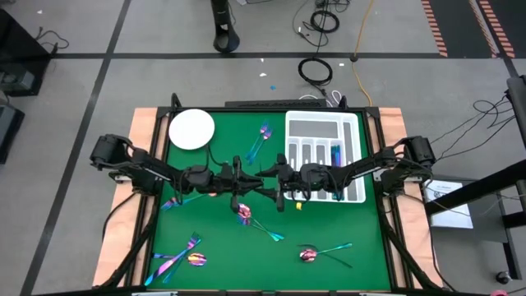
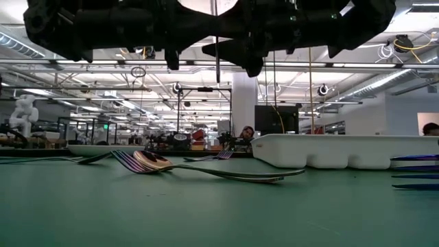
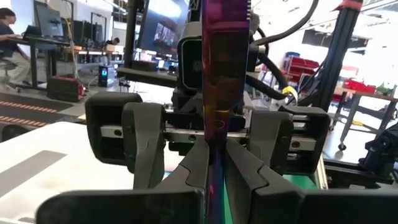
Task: Sort silverware
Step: Put the blue knife into the white cutlery tray
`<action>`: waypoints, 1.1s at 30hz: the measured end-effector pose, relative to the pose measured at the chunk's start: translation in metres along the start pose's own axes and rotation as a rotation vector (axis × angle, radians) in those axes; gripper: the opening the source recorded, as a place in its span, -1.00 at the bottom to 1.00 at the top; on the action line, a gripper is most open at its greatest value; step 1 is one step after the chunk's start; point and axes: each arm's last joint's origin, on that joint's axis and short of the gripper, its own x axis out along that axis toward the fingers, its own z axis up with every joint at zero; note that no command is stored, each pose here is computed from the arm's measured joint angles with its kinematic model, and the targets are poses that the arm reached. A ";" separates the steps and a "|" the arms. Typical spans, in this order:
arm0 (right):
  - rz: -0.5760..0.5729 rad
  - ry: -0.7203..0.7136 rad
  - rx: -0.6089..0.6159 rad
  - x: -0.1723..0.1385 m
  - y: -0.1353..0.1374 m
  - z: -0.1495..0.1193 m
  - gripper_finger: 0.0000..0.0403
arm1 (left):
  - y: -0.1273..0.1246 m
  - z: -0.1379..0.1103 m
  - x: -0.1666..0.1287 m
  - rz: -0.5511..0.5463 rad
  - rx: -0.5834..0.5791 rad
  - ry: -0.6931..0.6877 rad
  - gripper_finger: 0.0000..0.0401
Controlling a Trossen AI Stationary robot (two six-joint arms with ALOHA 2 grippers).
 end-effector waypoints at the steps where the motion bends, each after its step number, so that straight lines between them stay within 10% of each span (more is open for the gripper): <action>1: -0.002 0.003 0.000 0.000 0.000 0.000 0.19 | 0.000 0.000 0.000 0.000 0.000 0.003 -0.87; 20: -0.014 0.099 -0.013 -0.005 -0.002 -0.001 0.14 | 0.003 -0.004 0.000 0.016 0.017 0.053 -0.87; 33: -0.007 0.084 -0.018 -0.004 -0.001 0.000 -0.72 | 0.003 -0.005 0.000 0.025 0.018 0.056 -0.87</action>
